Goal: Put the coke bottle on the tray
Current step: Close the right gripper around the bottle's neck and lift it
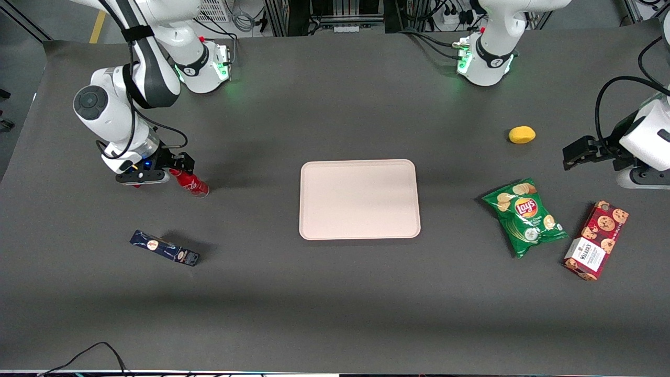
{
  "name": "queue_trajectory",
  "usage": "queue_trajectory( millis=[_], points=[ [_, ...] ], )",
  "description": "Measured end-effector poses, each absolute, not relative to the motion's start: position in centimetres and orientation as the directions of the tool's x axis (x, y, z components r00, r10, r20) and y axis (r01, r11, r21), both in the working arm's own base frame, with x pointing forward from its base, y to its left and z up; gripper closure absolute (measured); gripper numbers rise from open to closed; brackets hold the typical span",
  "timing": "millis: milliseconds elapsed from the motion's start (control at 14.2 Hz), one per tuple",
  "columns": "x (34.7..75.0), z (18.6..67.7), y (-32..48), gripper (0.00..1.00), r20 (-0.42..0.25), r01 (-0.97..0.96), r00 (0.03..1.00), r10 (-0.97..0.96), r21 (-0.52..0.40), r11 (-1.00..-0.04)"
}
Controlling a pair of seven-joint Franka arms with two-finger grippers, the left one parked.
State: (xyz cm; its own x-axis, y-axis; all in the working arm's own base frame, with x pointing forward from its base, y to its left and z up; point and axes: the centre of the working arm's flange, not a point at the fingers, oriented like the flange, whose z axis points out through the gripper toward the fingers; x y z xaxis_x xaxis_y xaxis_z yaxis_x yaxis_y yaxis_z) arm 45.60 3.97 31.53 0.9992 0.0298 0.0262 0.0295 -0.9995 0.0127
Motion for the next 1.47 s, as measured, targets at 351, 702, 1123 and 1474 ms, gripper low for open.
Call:
queue_trajectory(
  millis=[351, 702, 1123, 1474],
  points=[
    [45.5, 31.6, 4.3, 0.66, 0.027, 0.042, 0.999, 0.043, 0.014, -0.999],
    [45.5, 31.6, 4.6, 0.67, 0.025, 0.050, 0.998, 0.050, 0.016, -0.999],
    [48.6, 39.1, 5.8, 0.67, 0.004, 0.065, 0.998, 0.066, 0.024, -0.998],
    [51.5, 51.6, 10.3, 0.67, 0.023, 0.098, 0.995, 0.099, 0.031, -0.995]
  ],
)
